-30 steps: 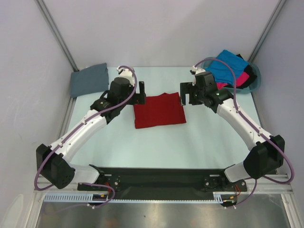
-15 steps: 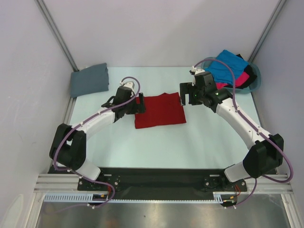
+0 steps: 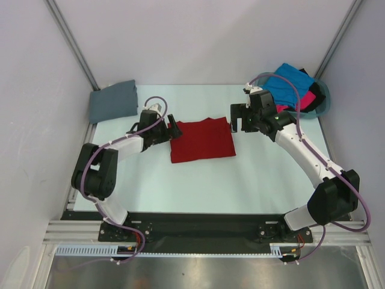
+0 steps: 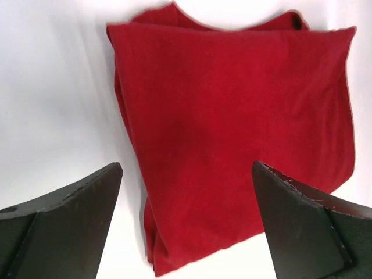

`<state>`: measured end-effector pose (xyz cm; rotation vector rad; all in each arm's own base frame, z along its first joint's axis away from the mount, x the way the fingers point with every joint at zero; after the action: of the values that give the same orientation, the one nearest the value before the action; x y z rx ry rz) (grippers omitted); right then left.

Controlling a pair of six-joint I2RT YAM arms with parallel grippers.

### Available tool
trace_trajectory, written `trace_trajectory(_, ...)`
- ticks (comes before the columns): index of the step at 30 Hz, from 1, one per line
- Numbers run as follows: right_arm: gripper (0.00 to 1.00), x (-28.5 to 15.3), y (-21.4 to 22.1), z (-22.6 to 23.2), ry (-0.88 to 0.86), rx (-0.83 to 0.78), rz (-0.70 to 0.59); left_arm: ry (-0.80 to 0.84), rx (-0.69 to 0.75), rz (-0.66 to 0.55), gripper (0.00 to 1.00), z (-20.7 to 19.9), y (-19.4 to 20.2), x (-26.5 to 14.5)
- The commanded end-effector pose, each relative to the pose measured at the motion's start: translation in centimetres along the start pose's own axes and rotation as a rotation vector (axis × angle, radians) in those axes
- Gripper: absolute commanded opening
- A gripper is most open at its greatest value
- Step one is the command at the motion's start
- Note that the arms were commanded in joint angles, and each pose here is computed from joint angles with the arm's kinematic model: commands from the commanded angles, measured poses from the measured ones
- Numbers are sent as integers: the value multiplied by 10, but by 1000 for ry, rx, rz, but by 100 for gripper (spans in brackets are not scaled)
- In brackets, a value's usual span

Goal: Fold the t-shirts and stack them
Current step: Neatly place the folded tshirt to the corner

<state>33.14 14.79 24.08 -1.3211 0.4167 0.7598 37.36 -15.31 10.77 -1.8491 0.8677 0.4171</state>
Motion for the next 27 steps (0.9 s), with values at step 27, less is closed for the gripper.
trace_trajectory(27,100,5,-5,1,-20,0,-18,125,-149,179,95,2,74,49)
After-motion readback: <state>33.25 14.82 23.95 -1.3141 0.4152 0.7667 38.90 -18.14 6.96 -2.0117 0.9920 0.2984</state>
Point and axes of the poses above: each gripper's point midway between its finger pads, its own x axis out along the fingers, its own z axis along the line the jaws close on, y = z × x, the point moved 5 cm from there along -x, back along the fingers, and after that the axes turned 5 degrees about x, right-handed, at the moved point
